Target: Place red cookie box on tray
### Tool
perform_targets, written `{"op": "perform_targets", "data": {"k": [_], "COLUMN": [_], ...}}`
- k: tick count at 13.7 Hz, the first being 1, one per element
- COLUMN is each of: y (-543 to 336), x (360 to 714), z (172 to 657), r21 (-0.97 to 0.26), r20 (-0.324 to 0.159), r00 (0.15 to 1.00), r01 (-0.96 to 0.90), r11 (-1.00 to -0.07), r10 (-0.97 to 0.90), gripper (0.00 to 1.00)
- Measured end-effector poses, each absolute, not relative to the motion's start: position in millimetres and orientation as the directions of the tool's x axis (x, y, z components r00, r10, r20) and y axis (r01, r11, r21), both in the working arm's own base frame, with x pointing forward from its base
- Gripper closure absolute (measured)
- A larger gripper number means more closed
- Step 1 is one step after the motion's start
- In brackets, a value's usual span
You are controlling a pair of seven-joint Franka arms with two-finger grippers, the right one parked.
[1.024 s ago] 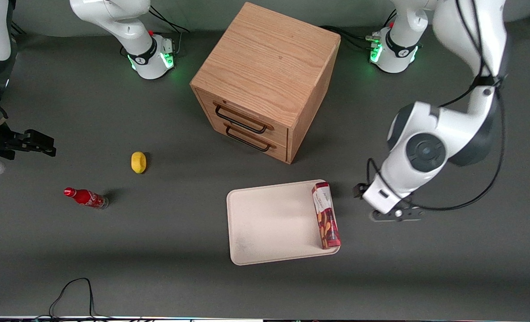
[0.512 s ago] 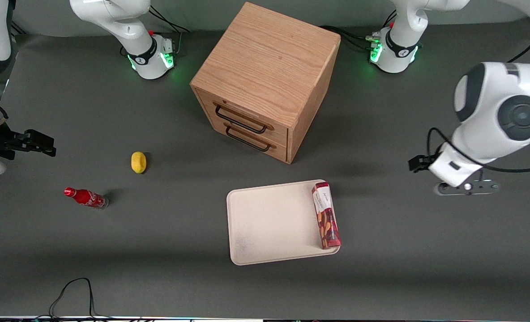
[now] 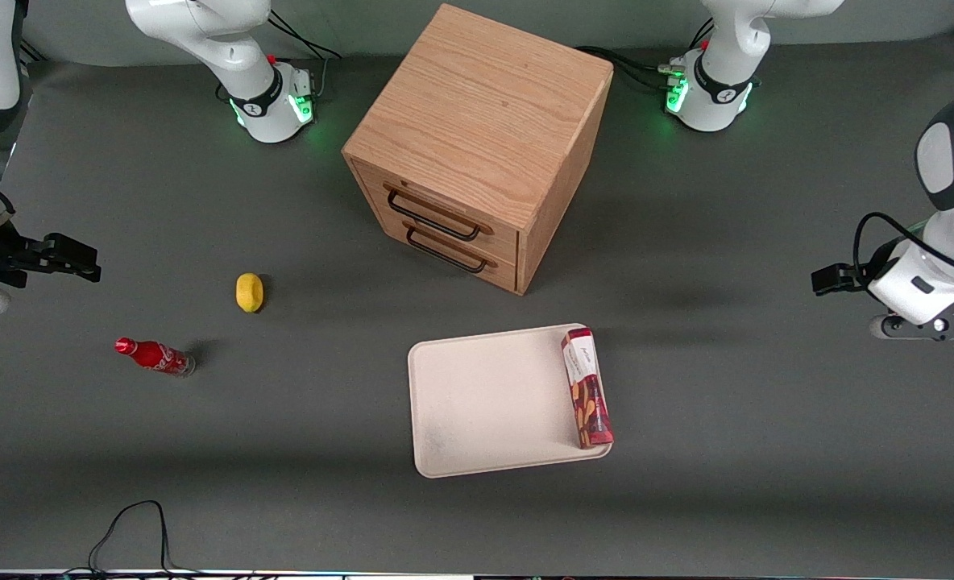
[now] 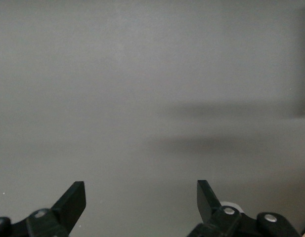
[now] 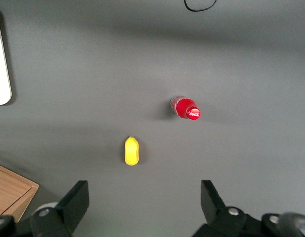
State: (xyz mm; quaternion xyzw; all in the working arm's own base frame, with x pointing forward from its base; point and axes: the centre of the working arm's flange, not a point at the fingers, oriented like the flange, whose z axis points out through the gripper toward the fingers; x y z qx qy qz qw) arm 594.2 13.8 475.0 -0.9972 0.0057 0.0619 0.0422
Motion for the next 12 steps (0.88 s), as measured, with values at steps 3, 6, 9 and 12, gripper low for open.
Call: {"op": "perform_targets", "data": {"k": [3, 6, 9, 12], "y": [14.9, 13.3, 1.3, -11.2], "x": [582.9, 560.6, 552.9, 553.7], "z": [495.4, 534.7, 557.0, 561.6], "r21": [-0.076, -0.065, -0.064, -0.066], "r20": [-0.131, -0.124, -0.101, -0.091], "r00": [0.991, 0.992, 0.994, 0.995], "r01": [-0.007, 0.001, 0.020, 0.024], "r11": [-0.997, -0.998, -0.998, -0.998], "r10": [0.003, 0.010, 0.027, 0.030], "gripper": [0.00, 0.00, 0.00, 0.00]}}
